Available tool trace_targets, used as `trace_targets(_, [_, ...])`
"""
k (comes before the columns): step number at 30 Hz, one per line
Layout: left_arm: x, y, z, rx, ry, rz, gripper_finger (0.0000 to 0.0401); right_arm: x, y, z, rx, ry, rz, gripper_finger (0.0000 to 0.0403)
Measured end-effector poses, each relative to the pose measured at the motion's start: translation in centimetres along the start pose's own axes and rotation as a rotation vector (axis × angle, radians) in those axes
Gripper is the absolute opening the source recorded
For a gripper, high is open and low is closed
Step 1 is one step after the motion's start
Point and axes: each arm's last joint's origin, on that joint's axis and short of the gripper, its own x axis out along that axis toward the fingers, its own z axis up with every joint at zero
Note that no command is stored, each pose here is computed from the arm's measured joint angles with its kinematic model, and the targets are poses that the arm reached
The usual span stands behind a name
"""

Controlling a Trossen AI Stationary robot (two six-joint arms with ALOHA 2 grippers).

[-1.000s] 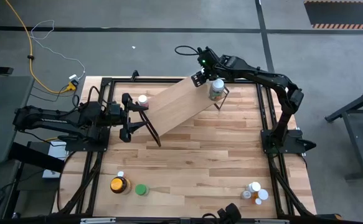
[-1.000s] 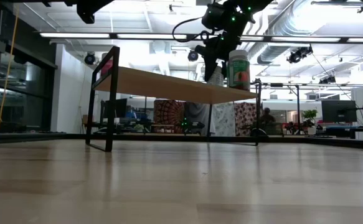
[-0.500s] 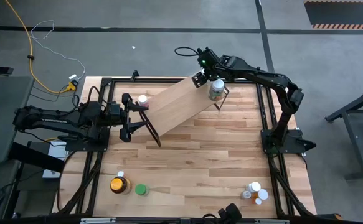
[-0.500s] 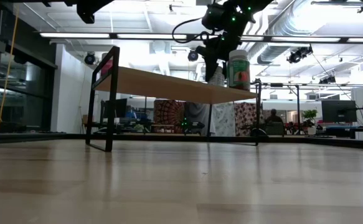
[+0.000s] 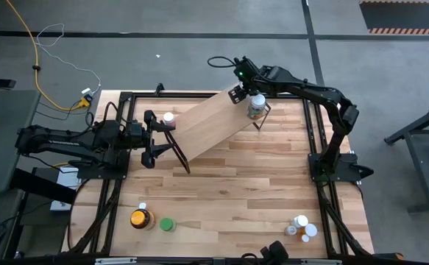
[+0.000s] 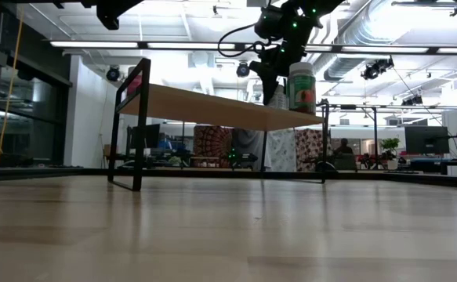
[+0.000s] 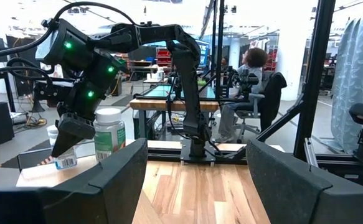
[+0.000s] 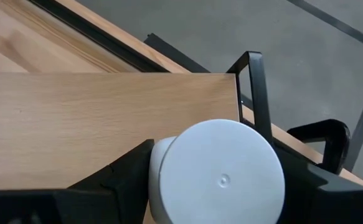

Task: Pick and place medicine bottles onto shelf by color
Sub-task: Put the top blue medicine bottle on the shelf

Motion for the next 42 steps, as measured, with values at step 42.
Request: trace_targets(42, [0.0, 0.0, -0.08, -0.002, 0.008, 0.0, 0.0261, -0.02, -0.04, -0.13, 0.047, 0.011, -0.006, 0.0239])
